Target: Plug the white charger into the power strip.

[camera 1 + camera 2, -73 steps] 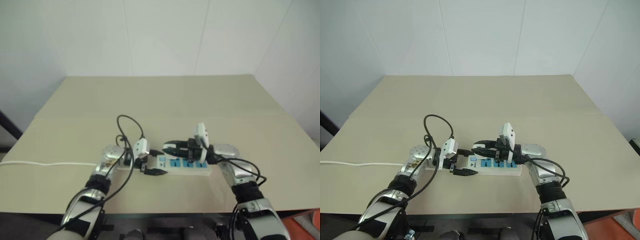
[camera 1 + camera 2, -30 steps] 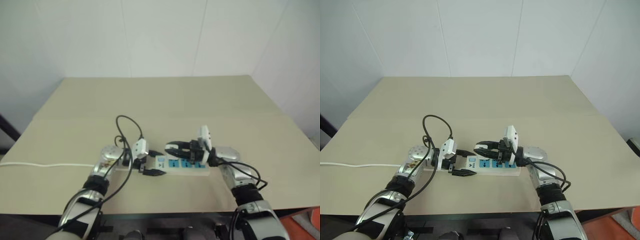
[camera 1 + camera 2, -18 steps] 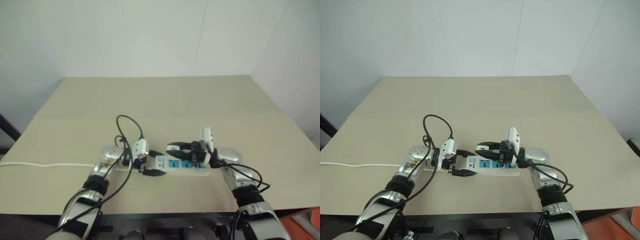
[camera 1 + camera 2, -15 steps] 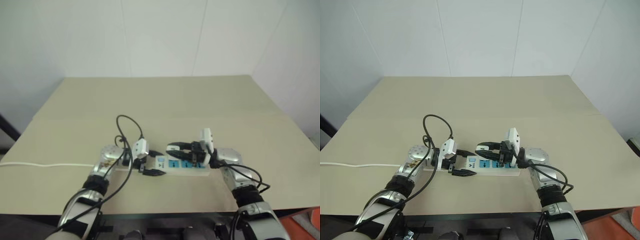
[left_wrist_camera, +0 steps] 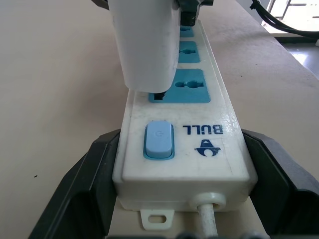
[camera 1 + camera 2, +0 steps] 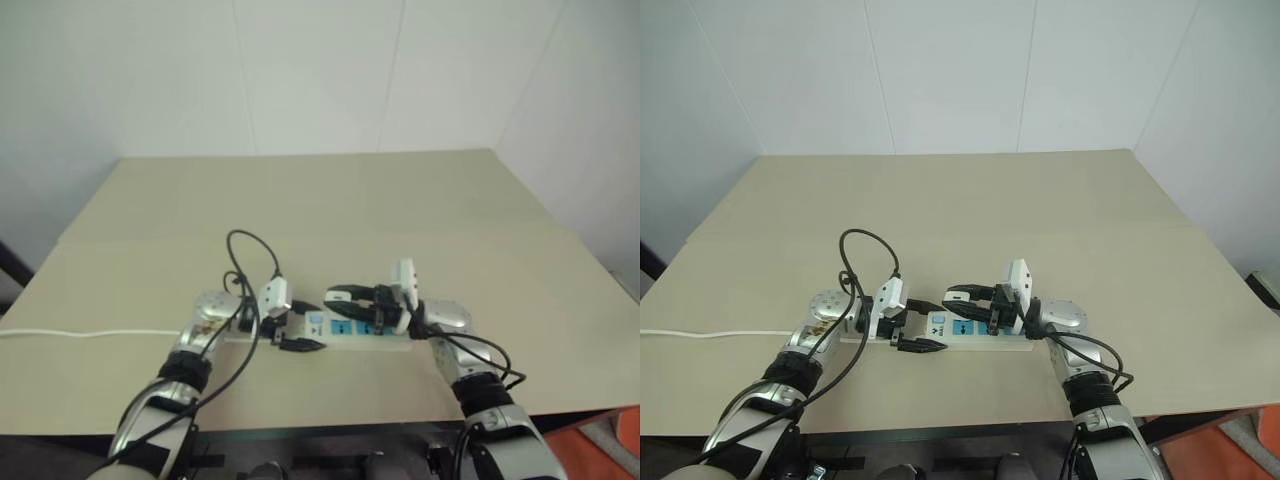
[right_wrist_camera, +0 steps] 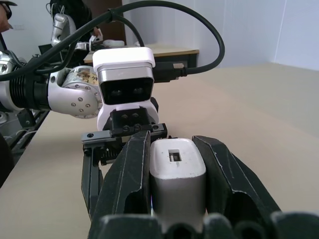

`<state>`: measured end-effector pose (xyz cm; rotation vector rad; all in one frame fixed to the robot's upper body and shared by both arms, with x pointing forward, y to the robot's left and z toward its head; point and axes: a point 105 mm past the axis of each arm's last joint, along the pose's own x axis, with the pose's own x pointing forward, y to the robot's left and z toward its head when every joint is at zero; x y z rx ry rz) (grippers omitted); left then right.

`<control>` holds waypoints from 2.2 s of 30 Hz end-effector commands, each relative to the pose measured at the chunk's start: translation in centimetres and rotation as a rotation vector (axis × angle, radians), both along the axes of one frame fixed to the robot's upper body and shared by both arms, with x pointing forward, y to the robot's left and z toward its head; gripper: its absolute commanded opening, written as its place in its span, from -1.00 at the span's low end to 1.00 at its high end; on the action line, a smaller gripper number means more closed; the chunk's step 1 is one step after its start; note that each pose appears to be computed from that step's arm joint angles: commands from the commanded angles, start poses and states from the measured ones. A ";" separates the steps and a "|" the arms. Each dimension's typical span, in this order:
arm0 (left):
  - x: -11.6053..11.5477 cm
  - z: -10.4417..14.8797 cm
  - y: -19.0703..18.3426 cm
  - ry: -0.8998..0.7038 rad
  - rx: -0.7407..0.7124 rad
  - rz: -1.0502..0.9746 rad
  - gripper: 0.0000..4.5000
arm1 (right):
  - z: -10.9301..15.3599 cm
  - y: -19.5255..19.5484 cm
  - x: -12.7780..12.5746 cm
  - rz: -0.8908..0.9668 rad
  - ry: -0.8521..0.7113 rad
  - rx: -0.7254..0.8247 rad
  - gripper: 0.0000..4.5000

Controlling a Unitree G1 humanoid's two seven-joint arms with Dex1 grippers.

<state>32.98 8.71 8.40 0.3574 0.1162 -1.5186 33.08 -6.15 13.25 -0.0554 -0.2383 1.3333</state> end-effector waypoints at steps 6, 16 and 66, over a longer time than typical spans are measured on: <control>-0.8 -1.4 0.5 0.040 0.067 -0.030 0.45 | -0.9 -1.4 0.2 -0.040 0.004 -0.027 -0.47; -0.8 -1.3 1.0 0.037 0.080 -0.025 0.45 | -2.6 -1.9 -0.7 -0.046 -0.002 -0.070 -0.47; -1.9 -1.2 3.2 0.024 0.102 0.040 0.45 | -6.5 3.7 -2.0 0.261 0.085 -0.228 -0.47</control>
